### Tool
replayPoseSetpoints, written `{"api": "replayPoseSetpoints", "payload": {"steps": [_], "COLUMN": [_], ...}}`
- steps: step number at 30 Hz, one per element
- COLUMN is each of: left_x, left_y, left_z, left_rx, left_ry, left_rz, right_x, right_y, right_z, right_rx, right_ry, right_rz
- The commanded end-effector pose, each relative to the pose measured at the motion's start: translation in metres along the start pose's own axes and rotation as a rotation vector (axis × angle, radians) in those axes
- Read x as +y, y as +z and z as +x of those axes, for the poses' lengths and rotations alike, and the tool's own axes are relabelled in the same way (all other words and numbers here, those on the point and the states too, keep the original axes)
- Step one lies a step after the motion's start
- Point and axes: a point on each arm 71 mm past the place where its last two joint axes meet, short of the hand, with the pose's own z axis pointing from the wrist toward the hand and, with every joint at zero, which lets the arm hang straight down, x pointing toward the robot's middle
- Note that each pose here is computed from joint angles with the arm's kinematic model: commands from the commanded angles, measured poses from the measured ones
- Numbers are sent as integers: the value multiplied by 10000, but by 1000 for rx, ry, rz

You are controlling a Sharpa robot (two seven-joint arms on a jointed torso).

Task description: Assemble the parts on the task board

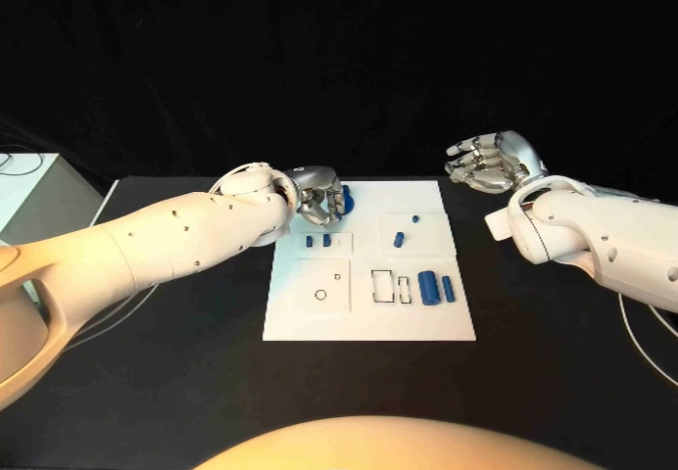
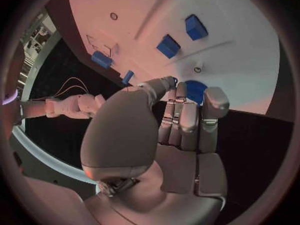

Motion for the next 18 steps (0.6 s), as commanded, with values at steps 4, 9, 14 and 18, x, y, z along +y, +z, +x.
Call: {"api": "replayPoseSetpoints", "payload": {"steps": [4,9,14,18], "left_x": [44,131,192,218], "left_y": [-75,-128,-137,-127], "left_z": [-79,-113,-122,-113], "left_rx": [0,16,19,25], "left_ry": [-63,-72,-60,-54], "left_rz": [-13,-33,-51,-64], "right_x": [15,14,15,18], "right_y": [-3,-3,-1,0], "right_z": [4,-1,2,8], "right_rx": [6,4,5,6], "right_ry": [-2,-3,-3,-2], "right_rz": [-12,-14,-14,-15]}}
